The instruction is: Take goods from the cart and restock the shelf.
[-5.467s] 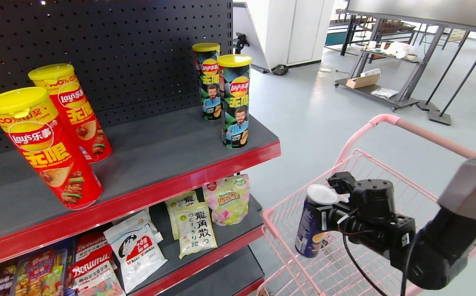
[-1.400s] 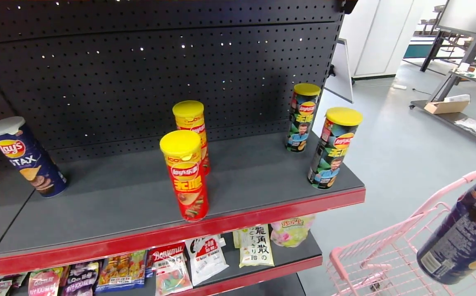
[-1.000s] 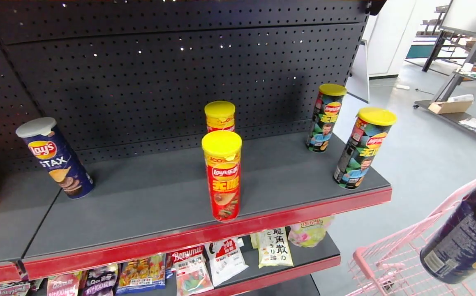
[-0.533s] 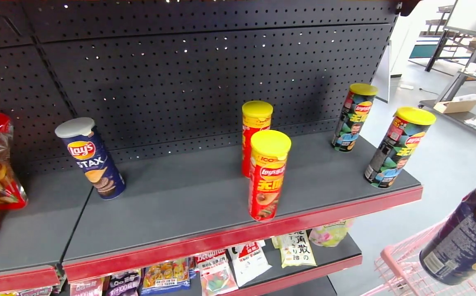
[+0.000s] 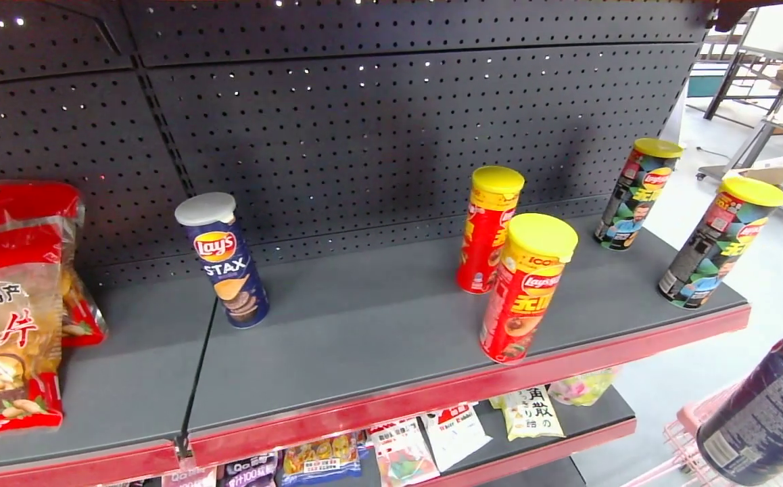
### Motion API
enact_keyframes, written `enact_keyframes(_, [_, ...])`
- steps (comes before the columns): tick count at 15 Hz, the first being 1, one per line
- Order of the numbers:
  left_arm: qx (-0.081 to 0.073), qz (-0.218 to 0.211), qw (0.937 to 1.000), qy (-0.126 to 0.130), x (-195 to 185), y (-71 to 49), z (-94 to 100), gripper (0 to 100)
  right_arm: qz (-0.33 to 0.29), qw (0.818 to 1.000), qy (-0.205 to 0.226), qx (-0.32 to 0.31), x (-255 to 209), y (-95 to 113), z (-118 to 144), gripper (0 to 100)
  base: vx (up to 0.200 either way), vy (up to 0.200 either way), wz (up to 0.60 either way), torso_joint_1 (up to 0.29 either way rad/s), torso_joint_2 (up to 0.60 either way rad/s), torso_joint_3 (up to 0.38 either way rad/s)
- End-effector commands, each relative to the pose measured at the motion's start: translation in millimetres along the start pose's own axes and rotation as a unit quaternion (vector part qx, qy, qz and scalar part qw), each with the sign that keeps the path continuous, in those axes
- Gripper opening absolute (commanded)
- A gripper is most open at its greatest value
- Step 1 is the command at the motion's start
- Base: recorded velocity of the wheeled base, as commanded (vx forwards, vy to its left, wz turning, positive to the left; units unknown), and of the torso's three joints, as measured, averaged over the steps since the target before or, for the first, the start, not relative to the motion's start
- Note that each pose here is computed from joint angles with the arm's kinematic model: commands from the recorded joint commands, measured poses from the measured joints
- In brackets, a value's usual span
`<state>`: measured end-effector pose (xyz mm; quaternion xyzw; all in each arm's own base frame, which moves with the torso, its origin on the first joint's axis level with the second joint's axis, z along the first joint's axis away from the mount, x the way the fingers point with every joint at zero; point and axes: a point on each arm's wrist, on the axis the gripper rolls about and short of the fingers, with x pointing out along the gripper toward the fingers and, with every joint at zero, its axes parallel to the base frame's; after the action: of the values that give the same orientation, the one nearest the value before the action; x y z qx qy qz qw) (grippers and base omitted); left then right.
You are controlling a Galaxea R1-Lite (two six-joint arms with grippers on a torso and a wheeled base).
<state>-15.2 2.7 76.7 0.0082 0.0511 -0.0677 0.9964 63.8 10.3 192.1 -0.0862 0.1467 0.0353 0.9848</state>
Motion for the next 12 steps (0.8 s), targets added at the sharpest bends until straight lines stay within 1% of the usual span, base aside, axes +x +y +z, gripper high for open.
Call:
enact_keyframes(1, [0.0,0.0,1.0,0.0,0.0,0.0,0.0,100,-0.004,1.0,-0.013,0.0,-9.5,-0.5,-10.2,0,0.0,0.0,0.0,0.0,0.0,0.0])
enact_keyframes(3, [-0.001,-0.001,1.0,0.001,0.1,0.0,0.0,100,-0.005,1.0,-0.03,0.003,-19.8,-1.0,-20.1,0,0.0,0.0,0.0,0.0,0.0,0.0])
enact_keyframes(5, [-0.001,-0.001,1.0,0.001,0.1,0.0,-0.1,100,-0.012,0.998,-0.053,0.006,-32.4,-1.4,-36.0,0,0.0,0.0,0.0,0.0,0.0,0.0])
enact_keyframes(6, [0.001,-0.006,1.0,0.005,0.8,0.1,0.2,100,-0.012,0.998,-0.064,0.004,-36.6,-1.4,-40.8,0,0.0,0.0,0.0,0.0,0.0,0.0])
enact_keyframes(8, [0.003,-0.012,0.9997,0.02,3.1,0.2,0.9,100,-0.013,0.997,-0.077,0.002,-41.9,-0.9,-52.4,0,0.0,0.0,0.0,0.0,0.0,0.0])
enact_keyframes(10, [0.006,-0.009,0.999,0.043,6.5,0.1,1.7,100,-0.012,0.996,-0.091,-0.004,-46.8,0.0,-65.6,0,0.0,0.0,0.0,0.0,0.0,0.0])
enact_keyframes(11, [0.006,-0.009,0.9991,0.041,6.2,0.1,1.7,100,-0.006,0.995,-0.095,-0.003,-47.3,0.2,-66.4,0,0.0,0.0,0.0,0.0,0.0,0.0])
enact_keyframes(12, [0.006,-0.009,0.9994,0.033,5.2,0.1,1.6,100,0.002,0.995,-0.097,-0.003,-47.8,0.4,-66.7,0,0.0,0.0,0.0,0.0,0.0,0.0])
